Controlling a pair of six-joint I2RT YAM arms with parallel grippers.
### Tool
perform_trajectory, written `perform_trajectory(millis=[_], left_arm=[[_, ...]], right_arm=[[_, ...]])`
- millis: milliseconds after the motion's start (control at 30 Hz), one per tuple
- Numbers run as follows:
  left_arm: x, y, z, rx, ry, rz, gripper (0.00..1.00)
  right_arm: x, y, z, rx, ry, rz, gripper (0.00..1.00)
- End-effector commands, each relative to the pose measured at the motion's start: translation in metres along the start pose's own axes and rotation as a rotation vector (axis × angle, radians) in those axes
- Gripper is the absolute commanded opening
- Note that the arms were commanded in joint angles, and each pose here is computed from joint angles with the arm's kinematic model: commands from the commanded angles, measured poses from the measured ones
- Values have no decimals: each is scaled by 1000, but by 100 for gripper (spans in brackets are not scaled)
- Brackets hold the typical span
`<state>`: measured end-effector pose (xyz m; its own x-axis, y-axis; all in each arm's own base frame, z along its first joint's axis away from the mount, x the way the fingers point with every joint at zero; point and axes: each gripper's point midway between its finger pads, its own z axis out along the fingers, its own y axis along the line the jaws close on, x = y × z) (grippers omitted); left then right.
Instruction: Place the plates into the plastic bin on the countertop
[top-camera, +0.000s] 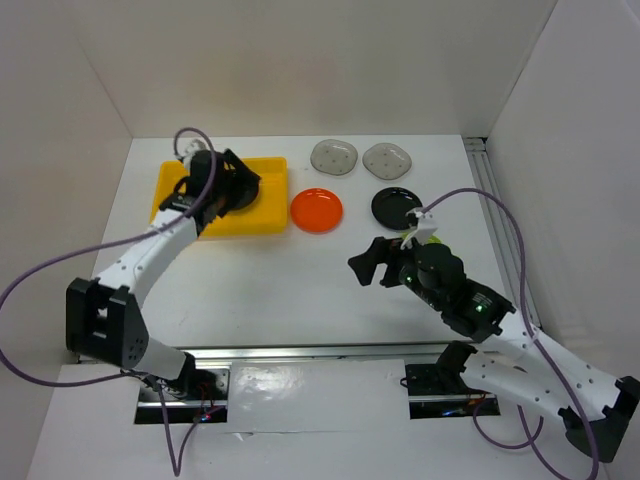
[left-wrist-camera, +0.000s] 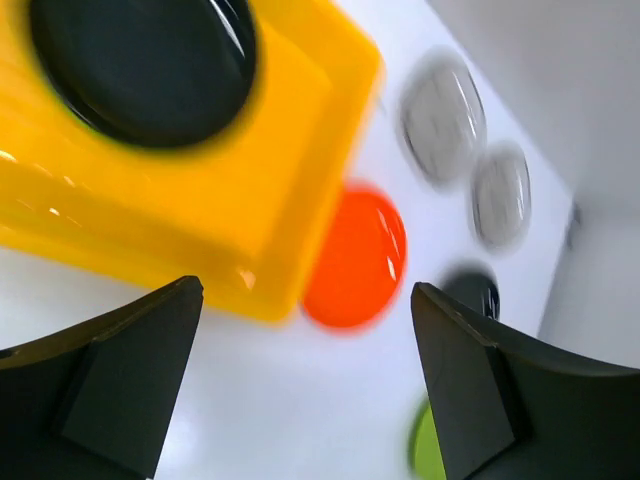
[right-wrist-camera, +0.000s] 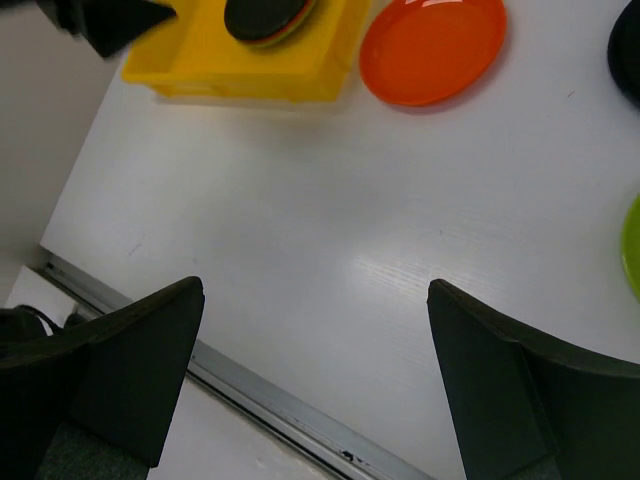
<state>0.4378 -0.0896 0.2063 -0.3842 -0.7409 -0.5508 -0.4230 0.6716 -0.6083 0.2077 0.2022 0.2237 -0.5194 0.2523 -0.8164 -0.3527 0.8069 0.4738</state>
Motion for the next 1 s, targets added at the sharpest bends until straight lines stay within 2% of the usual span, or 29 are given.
perform_trajectory(millis=[0, 67, 100, 133, 167, 200, 233, 267, 333, 433, 467, 500, 567, 600, 667, 700, 767, 800, 933, 967], left_arm=[[100, -24, -31, 196, 186, 153, 99], [174, -39, -55, 371, 280, 230, 99], [197, -44, -64, 427, 313, 244, 99], [222, -40, -67, 446, 350, 272, 99], [234, -57, -73, 515, 342, 278, 99], [275, -53, -76, 516, 405, 332, 99], [292, -50, -74, 515, 421, 353, 99], [308, -72, -84, 592, 436, 346, 99], [333, -80, -80, 634, 476, 344, 99], [383, -88, -51, 624, 529, 366, 99], [383, -104, -58, 664, 521, 357, 99], [400, -92, -42, 628, 550, 363, 99], [409, -93, -27, 600, 545, 346, 98], [408, -107, -21, 610, 515, 334, 96], [422, -99, -2, 553, 525, 336, 96], [422, -111, 2, 540, 519, 338, 92], [436, -102, 22, 468, 531, 352, 89], [434, -118, 25, 477, 511, 343, 86], [445, -109, 41, 410, 518, 355, 77], [444, -104, 49, 385, 519, 348, 70]], right_arm=[[-52, 4, -27, 42, -137, 10, 100], [-72, -5, -43, 113, -183, 13, 100], [-80, -7, -51, 132, -209, 18, 100], [-93, -14, -64, 182, -247, 23, 100], [-99, -17, -71, 198, -266, 27, 100], [-110, -22, -83, 223, -309, 39, 100], [-115, -23, -90, 231, -328, 53, 100], [-121, -24, -100, 233, -344, 59, 100], [-125, -25, -110, 233, -363, 67, 100], [-121, -27, -114, 230, -343, 59, 100], [-119, -24, -113, 215, -333, 58, 100], [-119, -22, -116, 199, -337, 61, 100], [-115, -21, -115, 180, -323, 59, 100], [-111, -20, -113, 176, -310, 55, 100], [-111, -20, -113, 175, -311, 65, 100], [-108, -20, -112, 172, -296, 60, 100], [-106, -21, -113, 172, -296, 60, 100], [-106, -21, -113, 172, -296, 60, 100], [-101, -26, -111, 184, -294, 68, 100], [-102, -26, -114, 179, -301, 71, 100]])
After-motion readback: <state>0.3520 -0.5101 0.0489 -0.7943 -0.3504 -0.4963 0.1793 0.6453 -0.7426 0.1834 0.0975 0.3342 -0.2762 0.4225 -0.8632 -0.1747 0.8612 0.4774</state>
